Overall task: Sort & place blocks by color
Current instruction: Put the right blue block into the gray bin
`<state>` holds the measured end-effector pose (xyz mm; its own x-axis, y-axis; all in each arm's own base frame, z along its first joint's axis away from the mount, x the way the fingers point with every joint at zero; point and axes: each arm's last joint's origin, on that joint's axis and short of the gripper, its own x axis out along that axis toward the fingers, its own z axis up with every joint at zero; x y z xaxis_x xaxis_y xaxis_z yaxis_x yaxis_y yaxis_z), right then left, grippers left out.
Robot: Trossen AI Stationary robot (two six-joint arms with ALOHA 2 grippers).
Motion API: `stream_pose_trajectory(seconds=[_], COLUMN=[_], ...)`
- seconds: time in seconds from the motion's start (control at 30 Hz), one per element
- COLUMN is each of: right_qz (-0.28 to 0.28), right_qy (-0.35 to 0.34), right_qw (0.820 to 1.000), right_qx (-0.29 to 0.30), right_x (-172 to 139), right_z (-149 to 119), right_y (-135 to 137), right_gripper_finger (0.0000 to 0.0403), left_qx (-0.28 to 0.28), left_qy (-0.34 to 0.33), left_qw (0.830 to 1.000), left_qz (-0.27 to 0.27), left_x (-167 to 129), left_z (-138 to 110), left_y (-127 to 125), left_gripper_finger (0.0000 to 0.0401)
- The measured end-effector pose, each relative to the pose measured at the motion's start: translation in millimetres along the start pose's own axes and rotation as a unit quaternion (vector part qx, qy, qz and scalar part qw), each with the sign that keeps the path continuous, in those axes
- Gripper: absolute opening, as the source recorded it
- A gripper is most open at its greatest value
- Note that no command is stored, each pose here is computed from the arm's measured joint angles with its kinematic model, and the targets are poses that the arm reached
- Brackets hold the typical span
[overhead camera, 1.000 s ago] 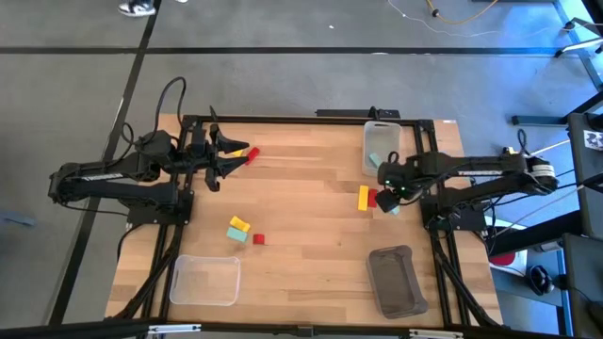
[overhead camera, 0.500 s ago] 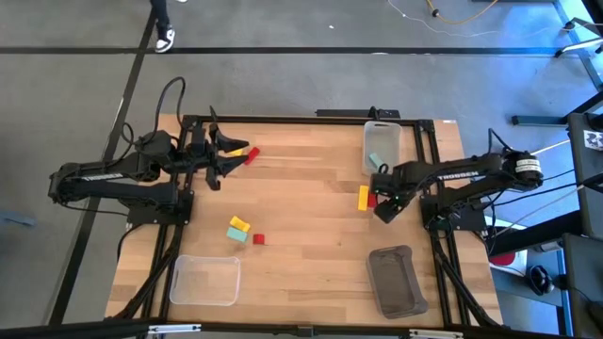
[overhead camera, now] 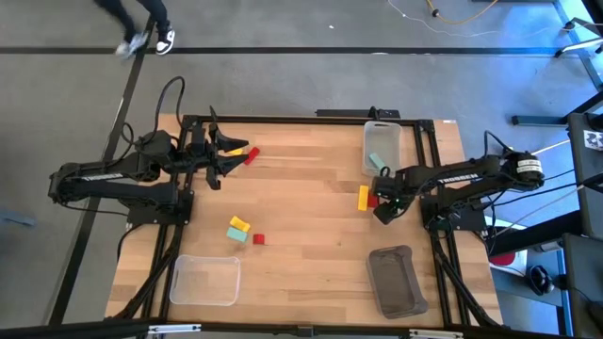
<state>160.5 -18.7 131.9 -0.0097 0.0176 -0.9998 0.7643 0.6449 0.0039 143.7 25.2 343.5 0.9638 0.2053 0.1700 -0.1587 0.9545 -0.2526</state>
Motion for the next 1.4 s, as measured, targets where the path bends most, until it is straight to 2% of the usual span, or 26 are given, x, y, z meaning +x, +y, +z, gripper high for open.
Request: stream_pose_trajectory(seconds=[0.13,0.27,0.4,0.5,0.6,0.7,0.8,0.87,0.97,1.07,1.13,1.23,1.33,1.4], right_qz=[-0.003,-0.008,-0.014,0.023,0.093,0.186,0.274,0.321,0.371,0.404,0.407,0.404,0.400,0.399], right_qy=[-0.006,-0.008,-0.024,-0.063,-0.140,-0.238,-0.333,-0.389,-0.458,-0.501,-0.522,-0.543,-0.552,-0.549], right_qw=[1.000,1.000,0.998,0.995,0.982,0.950,0.899,0.859,0.803,0.758,0.740,0.724,0.716,0.719], right_qx=[-0.003,-0.026,-0.059,-0.071,-0.082,-0.081,-0.078,-0.084,-0.089,-0.101,-0.117,-0.138,-0.151,-0.151], right_x=[0,-4,-25,-46,-68,-89,-110,-123,-141,-156,-167,-179,-184,-183], right_z=[1,1,1,-1,0,5,15,21,27,30,30,29,28,28], right_y=[0,2,4,7,14,23,35,42,47,49,50,52,53,53], right_gripper_finger=[0.0196,0.0131,0.0132,0.0132,0.0132,0.0132,0.0132,0.0132,0.0132,0.0132,0.0132,0.0132,0.0132,0.0132], left_qx=[0.000,0.000,0.000,0.000,0.000,0.000,0.000,0.000,0.009,0.025,0.027,0.030,0.032,0.032], left_qy=[0.000,0.000,0.000,0.000,0.000,0.000,-0.003,-0.003,-0.003,-0.003,-0.003,-0.002,-0.002,-0.002], left_qw=[1.000,1.000,1.000,1.000,1.000,1.000,1.000,1.000,1.000,1.000,1.000,1.000,0.999,0.999], left_qz=[0.000,0.000,0.000,0.000,0.000,0.002,0.011,0.011,0.011,0.011,0.011,0.009,0.007,0.007], left_x=[0,0,0,0,0,0,0,0,0,0,0,0,0,0], left_z=[0,0,0,0,0,0,0,0,0,0,0,0,0,0], left_y=[0,0,0,0,0,0,1,1,1,1,1,0,0,0], left_gripper_finger=[0.0202,0.0202,0.0202,0.0202,0.0202,0.0202,0.0202,0.0202,0.0202,0.0202,0.0202,0.0202,0.0202,0.0202])
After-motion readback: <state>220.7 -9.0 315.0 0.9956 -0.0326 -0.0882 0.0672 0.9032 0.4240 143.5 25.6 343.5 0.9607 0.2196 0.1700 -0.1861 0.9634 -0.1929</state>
